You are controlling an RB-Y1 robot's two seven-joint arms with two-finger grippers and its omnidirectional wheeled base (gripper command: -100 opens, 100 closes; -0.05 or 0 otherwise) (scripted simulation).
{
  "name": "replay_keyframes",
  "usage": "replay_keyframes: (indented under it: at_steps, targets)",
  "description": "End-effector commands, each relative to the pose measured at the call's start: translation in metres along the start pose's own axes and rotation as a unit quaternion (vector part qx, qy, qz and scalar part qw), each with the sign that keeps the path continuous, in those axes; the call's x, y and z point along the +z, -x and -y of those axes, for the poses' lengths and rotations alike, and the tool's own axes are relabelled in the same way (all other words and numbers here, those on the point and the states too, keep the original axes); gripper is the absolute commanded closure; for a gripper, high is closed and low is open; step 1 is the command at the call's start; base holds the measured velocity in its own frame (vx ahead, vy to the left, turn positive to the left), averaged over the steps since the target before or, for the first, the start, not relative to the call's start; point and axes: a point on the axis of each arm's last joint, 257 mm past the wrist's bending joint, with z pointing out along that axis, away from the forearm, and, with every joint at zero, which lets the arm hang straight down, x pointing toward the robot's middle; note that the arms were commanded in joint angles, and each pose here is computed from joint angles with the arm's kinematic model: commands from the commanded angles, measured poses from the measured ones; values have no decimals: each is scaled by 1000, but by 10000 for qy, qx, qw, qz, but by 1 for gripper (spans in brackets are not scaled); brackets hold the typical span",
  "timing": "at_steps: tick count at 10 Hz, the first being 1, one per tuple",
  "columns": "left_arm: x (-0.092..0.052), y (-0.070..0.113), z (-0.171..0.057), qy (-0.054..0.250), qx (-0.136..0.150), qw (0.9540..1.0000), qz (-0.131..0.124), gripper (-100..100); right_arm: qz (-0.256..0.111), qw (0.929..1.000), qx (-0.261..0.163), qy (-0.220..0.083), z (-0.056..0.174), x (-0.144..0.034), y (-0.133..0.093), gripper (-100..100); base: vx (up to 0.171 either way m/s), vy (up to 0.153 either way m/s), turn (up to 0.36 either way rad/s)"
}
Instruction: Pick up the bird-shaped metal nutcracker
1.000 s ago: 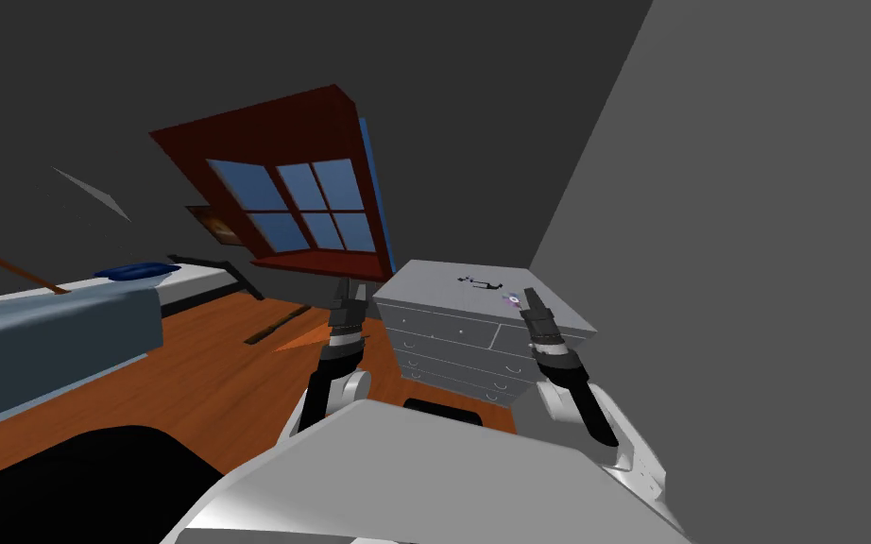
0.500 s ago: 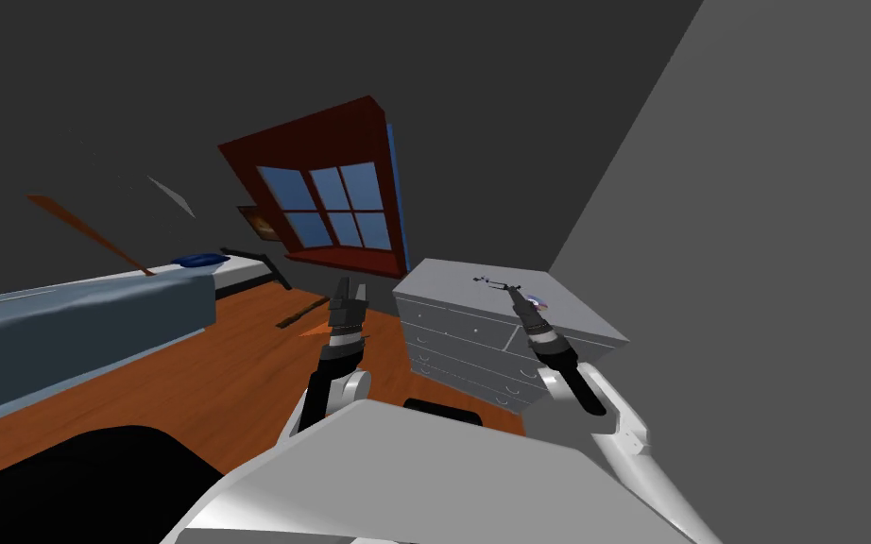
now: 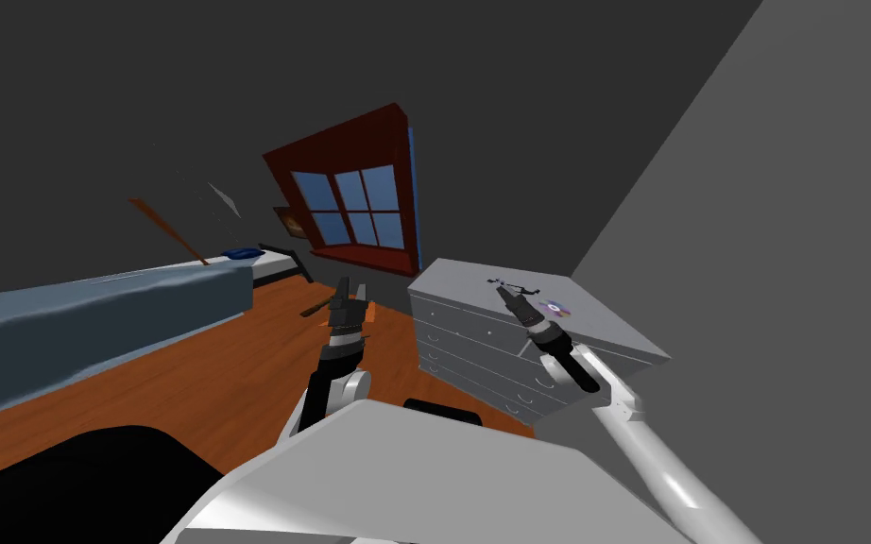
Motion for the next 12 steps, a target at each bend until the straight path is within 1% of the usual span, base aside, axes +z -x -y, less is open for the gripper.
replay_keyframes:
  at_steps: [1, 2, 3, 4, 5, 6, 7, 8, 9, 10, 11, 12]
  targets:
    - [0, 0, 0, 0, 0, 10000, 0, 0, -182, 9996, -191, 55, 5, 3, -3, -100, -21, 39, 108]
    - [0, 0, 0, 1, 1, 10000, 0, 0, -489, 9975, -485, 180, 10, 7, -11, -100, -25, 58, 205]
    - [0, 0, 0, 0, 0, 10000, 0, 0, -518, 9971, -532, 176, 13, 8, -9, -100, -21, 48, 93]
    - [0, 0, 0, 1, 1, 10000, 0, 0, -836, 9926, -825, 308, 18, 10, -16, -100, -15, 52, 209]
    - [0, 0, 0, 0, 0, 10000, 0, 0, -858, 9920, -873, 293, 22, 11, -13, -100, -8, 40, 102]
    - [0, 0, 0, 1, 1, 10000, 0, 0, -1178, 9853, -1157, 433, 26, 12, -20, -100, -9, 58, 182]
    - [0, 0, 0, 0, 0, 10000, 0, 0, -1204, 9845, -1209, 404, 31, 13, -17, -100, -12, 42, 104]
    - [0, 0, 0, 1, 1, 10000, 0, 0, -1528, 9755, -1484, 552, 36, 12, -23, -100, -15, 39, 200]
    - [0, 0, 0, 0, 1, 10000, 0, 0, -1556, 9746, -1533, 504, 42, 12, -19, -100, -11, 24, 93]
    - [0, 0, 0, 1, 1, 10000, 0, 0, -1882, 9638, -1775, 643, 48, 10, -26, -100, -7, 26, 186]
    - [0, 0, 0, 0, 1, 10000, 0, 0, -1911, 9623, -1841, 591, 54, 10, -21, -100, -2, 21, 102]
    - [0, 0, 0, 1, 1, 10000, 0, 0, -2245, 9493, -2080, 717, 61, 7, -25, -100, 3, 27, 159]
